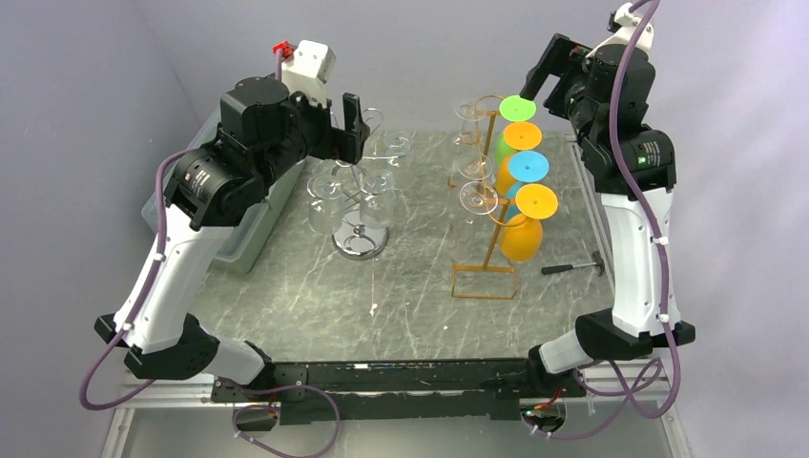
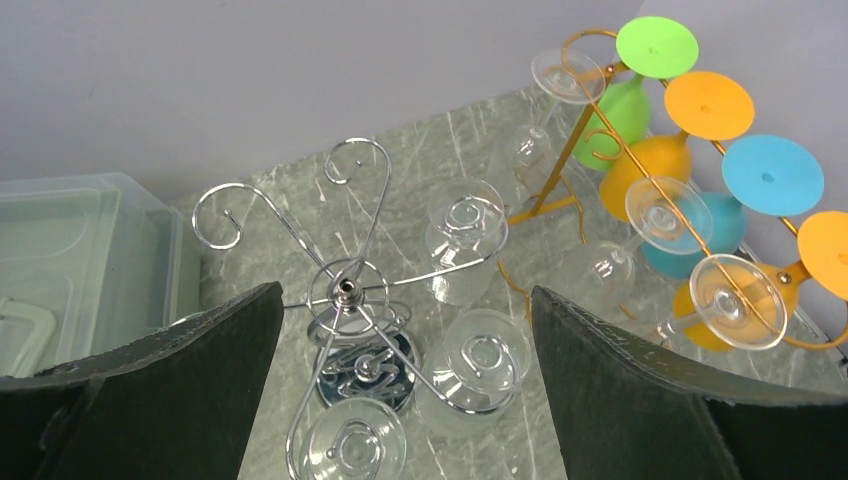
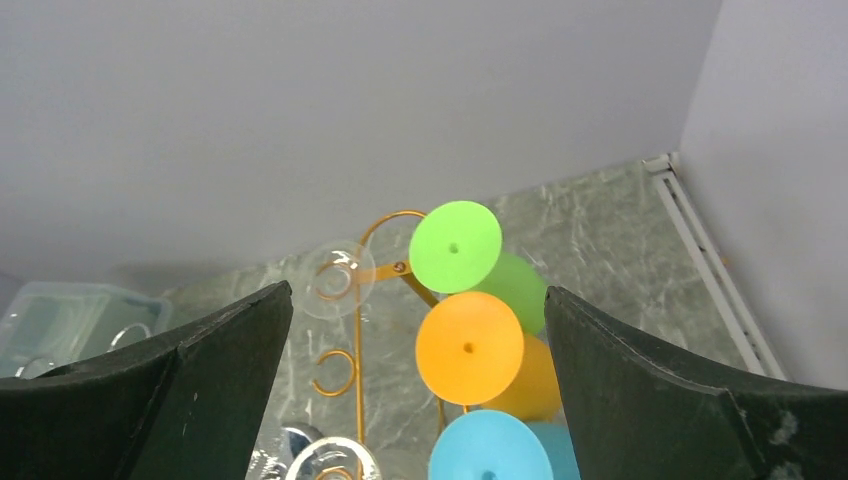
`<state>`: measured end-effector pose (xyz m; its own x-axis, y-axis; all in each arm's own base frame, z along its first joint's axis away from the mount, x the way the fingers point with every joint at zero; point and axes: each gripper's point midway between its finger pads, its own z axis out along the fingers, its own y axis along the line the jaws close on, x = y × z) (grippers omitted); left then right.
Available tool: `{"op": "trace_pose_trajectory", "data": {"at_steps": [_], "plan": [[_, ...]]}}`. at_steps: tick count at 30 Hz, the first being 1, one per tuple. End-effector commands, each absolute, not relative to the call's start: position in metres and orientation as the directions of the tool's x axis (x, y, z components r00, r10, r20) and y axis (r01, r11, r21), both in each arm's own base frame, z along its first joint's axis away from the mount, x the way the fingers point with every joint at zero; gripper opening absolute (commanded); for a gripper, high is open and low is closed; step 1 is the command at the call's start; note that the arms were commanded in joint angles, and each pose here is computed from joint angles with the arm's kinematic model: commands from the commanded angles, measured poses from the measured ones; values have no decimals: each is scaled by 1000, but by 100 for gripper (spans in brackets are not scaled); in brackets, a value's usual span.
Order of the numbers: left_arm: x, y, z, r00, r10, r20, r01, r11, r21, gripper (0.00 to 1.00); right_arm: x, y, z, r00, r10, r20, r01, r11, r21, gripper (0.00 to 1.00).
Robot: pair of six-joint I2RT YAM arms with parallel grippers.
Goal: Take the wine glass off the wine glass rack
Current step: Pick up the wine glass from the wine rack.
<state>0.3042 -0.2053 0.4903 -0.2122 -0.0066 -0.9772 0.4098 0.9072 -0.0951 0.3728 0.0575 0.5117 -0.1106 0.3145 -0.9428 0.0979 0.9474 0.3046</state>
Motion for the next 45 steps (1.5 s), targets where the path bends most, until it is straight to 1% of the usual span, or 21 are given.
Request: {"op": "trace_pose_trajectory", "data": {"at_steps": [1, 6, 9, 22, 30, 35, 45], "plan": [[290, -207, 497, -205, -24, -979, 457, 882, -117, 99, 364, 40, 503, -131, 303, -944, 166, 946, 280, 100], [290, -210, 484, -230, -19, -973, 460, 879, -126, 99, 382, 39, 474, -234, 256, -938, 182, 959, 216, 100], [289, -212, 478, -248, -14, -969, 464, 876, -131, 99, 382, 38, 452, -290, 252, -923, 200, 959, 199, 100], [291, -214, 460, -278, 7, -960, 465, 876, -128, 99, 301, 29, 421, -330, 317, -889, 192, 945, 266, 100], [291, -218, 456, -294, 6, -956, 469, 872, -139, 99, 262, 45, 396, -421, 319, -849, 114, 947, 299, 100], [292, -221, 454, -299, -1, -954, 473, 869, -149, 99, 252, 42, 391, -444, 293, -847, 109, 956, 274, 100], [295, -224, 452, -309, -2, -951, 469, 870, -154, 99, 253, 42, 374, -511, 235, -827, 98, 972, 215, 100]]}}
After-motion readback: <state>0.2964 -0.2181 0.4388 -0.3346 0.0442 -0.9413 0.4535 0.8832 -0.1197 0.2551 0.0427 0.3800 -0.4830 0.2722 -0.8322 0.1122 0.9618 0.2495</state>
